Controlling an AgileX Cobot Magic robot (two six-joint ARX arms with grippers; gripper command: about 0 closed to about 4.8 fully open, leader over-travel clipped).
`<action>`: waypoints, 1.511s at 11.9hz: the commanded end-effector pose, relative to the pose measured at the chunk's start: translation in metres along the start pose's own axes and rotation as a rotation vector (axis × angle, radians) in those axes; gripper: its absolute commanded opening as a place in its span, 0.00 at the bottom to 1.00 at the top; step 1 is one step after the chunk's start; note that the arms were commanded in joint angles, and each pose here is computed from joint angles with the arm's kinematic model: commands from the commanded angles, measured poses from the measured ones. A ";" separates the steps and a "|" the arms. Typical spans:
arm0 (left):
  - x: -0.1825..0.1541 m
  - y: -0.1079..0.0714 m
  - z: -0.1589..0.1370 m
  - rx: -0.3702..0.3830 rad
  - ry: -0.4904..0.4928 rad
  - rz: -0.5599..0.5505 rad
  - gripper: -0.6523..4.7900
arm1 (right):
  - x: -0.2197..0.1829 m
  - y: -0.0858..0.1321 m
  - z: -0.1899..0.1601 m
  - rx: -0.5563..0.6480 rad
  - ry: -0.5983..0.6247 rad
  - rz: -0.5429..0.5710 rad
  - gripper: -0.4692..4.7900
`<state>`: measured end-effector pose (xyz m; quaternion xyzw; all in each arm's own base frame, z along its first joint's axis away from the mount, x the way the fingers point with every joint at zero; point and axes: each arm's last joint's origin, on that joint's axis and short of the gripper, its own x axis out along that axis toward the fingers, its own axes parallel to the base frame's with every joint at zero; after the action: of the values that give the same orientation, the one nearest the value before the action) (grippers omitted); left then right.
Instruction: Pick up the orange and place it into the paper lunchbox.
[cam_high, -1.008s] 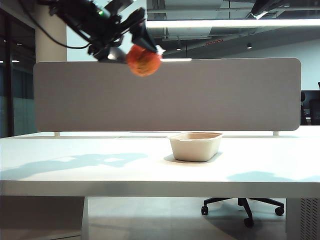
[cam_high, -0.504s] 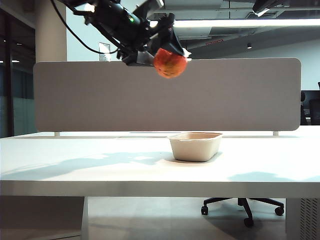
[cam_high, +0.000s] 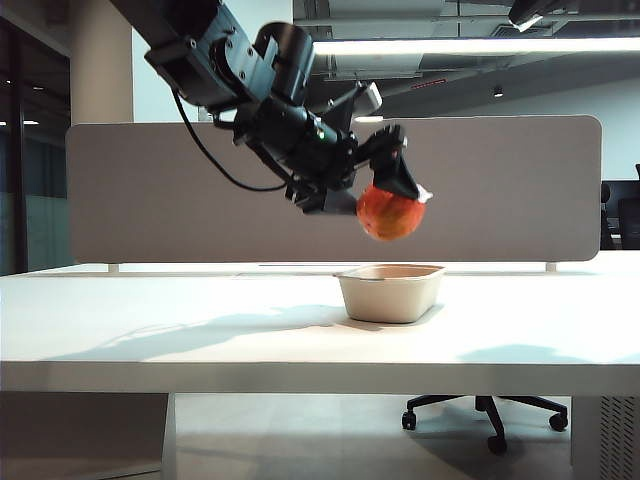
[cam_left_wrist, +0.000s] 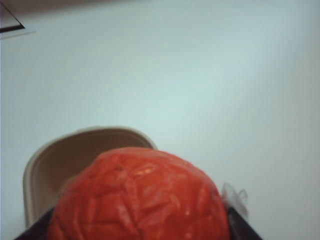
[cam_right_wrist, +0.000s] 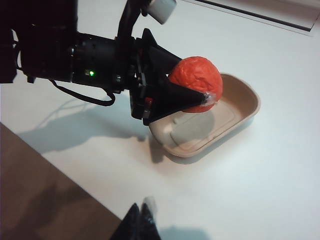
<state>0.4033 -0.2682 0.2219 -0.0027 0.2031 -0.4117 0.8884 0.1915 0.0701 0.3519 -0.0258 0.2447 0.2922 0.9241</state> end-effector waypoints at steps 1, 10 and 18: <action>0.011 0.006 -0.011 -0.004 0.000 0.046 0.79 | -0.002 0.001 0.002 -0.007 -0.011 0.004 0.08; 0.028 0.001 -0.029 0.001 0.017 0.031 0.93 | -0.002 0.001 -0.002 0.006 0.032 0.008 0.08; -0.087 -0.039 0.043 0.135 0.346 0.030 0.11 | -0.002 0.001 -0.003 0.006 0.038 0.002 0.08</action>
<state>0.3466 -0.2411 0.2911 0.1187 0.3230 -0.4047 0.8473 0.1888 0.0692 0.3471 -0.0260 0.2725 0.2903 0.9169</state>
